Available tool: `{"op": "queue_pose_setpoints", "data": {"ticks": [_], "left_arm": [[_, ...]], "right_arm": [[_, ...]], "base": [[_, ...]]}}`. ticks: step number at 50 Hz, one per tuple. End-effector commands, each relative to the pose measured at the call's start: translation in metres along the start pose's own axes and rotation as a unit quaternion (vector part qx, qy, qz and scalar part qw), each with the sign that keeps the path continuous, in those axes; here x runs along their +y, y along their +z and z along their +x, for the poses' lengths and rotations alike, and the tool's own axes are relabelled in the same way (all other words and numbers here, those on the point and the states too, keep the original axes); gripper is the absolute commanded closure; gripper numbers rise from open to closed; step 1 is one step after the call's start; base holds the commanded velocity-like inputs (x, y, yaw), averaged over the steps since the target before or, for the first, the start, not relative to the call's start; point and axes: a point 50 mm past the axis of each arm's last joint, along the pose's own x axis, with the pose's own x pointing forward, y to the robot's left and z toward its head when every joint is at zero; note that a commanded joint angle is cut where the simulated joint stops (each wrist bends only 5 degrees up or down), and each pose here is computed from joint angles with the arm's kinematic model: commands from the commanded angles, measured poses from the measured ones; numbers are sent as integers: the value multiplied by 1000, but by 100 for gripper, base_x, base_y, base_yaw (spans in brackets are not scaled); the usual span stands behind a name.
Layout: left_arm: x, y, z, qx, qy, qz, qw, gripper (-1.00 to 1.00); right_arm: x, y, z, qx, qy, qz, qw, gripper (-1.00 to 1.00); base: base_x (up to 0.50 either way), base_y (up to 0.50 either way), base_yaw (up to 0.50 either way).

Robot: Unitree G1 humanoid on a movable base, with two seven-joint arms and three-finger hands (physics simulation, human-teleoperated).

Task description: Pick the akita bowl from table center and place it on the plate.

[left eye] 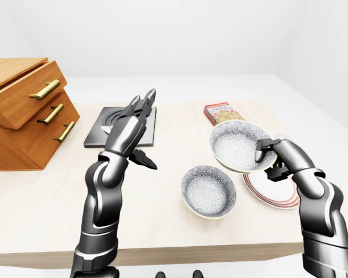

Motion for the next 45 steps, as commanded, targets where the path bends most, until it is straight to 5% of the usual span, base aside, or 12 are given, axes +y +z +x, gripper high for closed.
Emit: {"op": "queue_pose_setpoints", "data": {"ticks": [1,16,33,45], "left_arm": [[-4,-1,-2,3,-5,-5,1000,-100],[-8,7,-7,-5,-9,0,1000,-100],[-9,9,-7,-6,-11,0,1000,-100],[-9,8,-6,-6,-12,0,1000,-100]], "right_arm": [[2,-24,-17,28,-25,50,998,100],[1,-59,-30,96,-44,62,993,100],[-2,-55,-18,99,-80,20,992,100],[-1,-82,-28,154,-92,2,984,100]], "base": [[0,0,0],[0,0,0],[0,0,0],[0,0,0]]}}
